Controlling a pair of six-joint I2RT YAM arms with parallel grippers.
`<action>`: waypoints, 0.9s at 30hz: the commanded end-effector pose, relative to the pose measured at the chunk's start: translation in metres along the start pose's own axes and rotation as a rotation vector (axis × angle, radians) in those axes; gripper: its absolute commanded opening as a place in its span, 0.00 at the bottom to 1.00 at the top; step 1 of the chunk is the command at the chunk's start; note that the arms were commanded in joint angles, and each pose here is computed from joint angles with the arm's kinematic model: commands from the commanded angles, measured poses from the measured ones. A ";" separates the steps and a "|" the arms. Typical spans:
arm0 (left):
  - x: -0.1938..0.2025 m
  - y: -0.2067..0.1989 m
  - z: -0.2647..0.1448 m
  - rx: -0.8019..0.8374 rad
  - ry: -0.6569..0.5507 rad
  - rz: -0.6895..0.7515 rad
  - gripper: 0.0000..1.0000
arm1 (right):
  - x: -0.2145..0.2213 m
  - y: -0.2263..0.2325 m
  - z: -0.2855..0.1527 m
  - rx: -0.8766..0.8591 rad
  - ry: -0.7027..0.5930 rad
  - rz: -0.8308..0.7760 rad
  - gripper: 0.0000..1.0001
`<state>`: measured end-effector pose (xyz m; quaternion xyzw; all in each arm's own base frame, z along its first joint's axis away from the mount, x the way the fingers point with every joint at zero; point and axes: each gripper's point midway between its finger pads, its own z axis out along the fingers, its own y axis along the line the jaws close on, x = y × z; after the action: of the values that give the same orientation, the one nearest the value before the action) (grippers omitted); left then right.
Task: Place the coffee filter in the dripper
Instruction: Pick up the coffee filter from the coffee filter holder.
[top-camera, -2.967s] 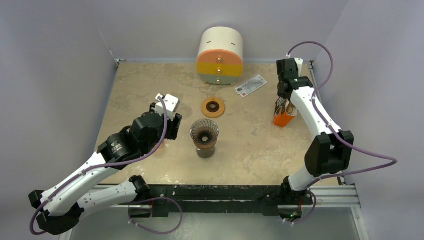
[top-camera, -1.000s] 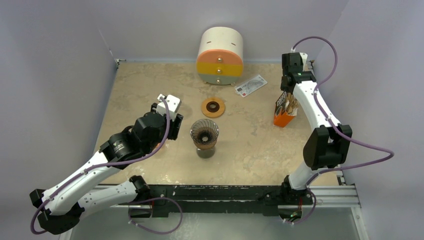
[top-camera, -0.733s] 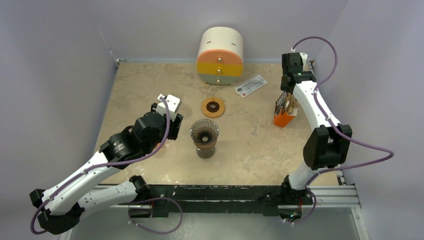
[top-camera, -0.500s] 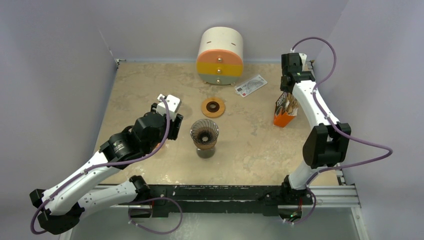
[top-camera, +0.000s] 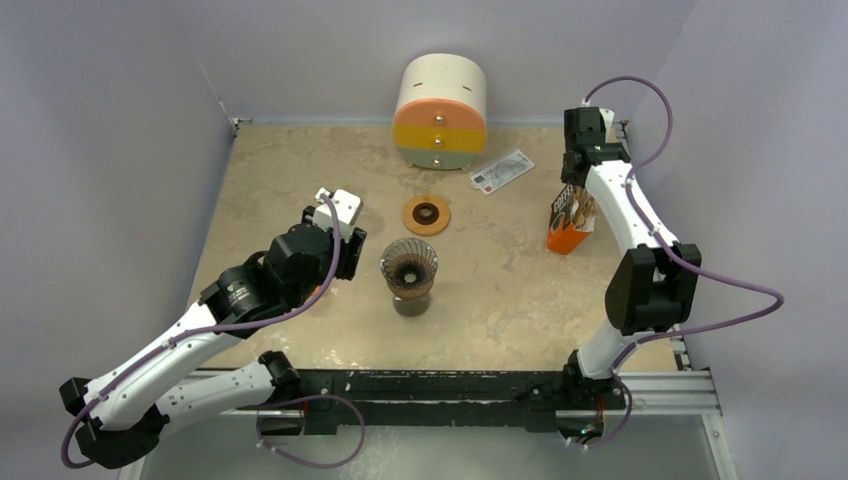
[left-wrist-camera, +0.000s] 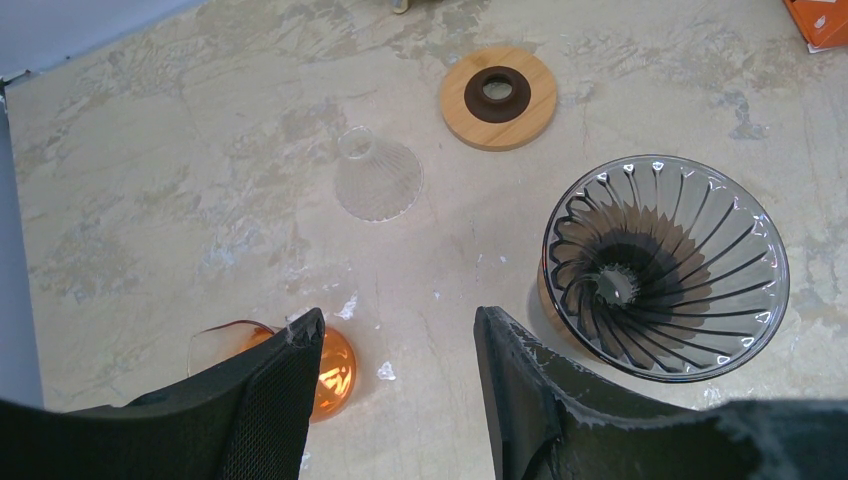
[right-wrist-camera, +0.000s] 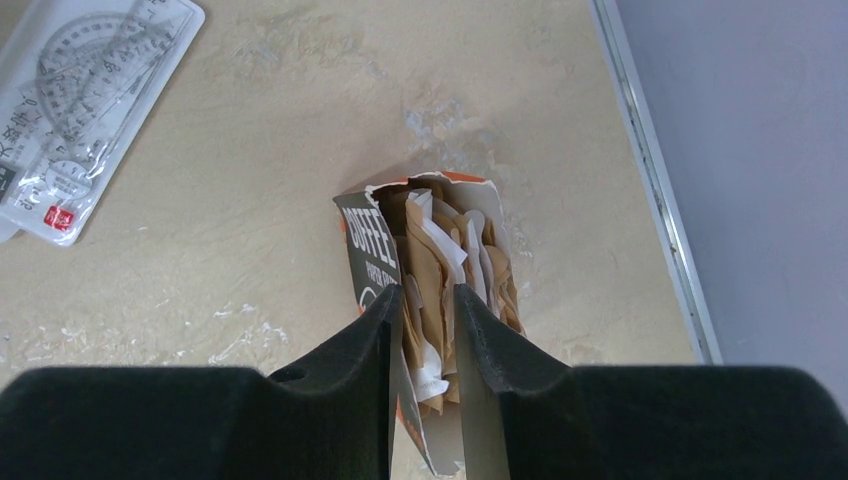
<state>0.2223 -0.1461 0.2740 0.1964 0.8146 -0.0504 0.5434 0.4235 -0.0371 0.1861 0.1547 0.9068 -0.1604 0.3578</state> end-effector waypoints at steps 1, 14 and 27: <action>-0.008 0.004 0.002 -0.019 -0.033 -0.006 0.56 | 0.003 0.002 0.006 -0.008 0.007 0.011 0.28; -0.009 0.004 0.001 -0.019 -0.035 -0.007 0.56 | 0.013 0.000 0.014 0.021 0.037 -0.006 0.26; -0.009 0.004 0.001 -0.018 -0.036 -0.008 0.56 | 0.010 -0.001 0.010 0.017 0.030 -0.002 0.15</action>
<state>0.2223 -0.1460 0.2741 0.1963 0.8146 -0.0503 0.5434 0.4232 -0.0349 0.1667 0.1505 0.9155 -0.1586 0.3377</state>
